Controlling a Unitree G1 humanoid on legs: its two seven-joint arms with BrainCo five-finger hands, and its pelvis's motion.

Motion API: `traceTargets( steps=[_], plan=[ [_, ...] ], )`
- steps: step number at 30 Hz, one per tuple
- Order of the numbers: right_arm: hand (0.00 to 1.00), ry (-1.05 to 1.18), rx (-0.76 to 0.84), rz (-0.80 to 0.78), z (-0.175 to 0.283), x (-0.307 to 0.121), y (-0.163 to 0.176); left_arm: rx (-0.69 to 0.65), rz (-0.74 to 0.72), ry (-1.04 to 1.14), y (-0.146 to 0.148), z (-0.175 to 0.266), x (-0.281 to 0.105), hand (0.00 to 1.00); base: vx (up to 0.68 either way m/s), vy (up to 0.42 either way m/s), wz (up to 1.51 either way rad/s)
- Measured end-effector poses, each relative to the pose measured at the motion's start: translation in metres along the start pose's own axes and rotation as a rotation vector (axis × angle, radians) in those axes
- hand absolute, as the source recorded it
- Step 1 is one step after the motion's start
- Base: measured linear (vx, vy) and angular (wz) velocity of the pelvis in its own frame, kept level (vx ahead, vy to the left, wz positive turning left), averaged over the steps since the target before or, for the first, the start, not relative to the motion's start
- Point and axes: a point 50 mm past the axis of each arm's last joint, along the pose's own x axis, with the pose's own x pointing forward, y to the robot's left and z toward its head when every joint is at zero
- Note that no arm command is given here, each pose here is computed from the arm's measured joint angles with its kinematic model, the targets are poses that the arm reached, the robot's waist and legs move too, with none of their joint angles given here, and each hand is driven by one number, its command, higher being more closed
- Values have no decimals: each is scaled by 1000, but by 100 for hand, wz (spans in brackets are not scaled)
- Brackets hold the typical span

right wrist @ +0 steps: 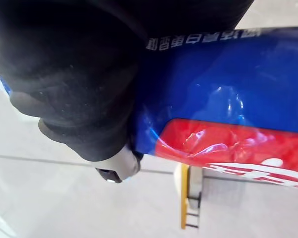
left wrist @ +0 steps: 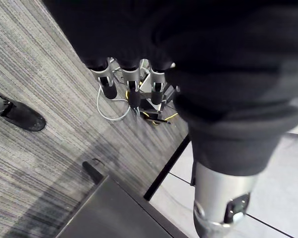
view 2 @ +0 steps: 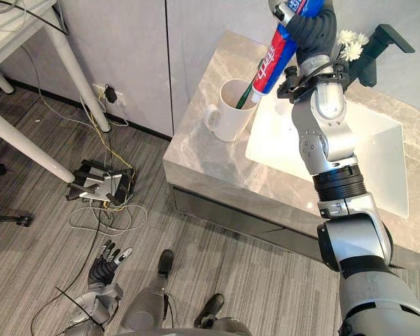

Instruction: Organize washtable

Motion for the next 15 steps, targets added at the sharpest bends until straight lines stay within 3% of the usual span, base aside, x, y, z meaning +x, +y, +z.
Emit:
traceTargets(
  steps=[15],
  plan=[
    [100, -41, 23, 16, 10, 8, 9, -1, 1, -9, -4, 2, 2, 0, 0, 0, 0]
  ],
)
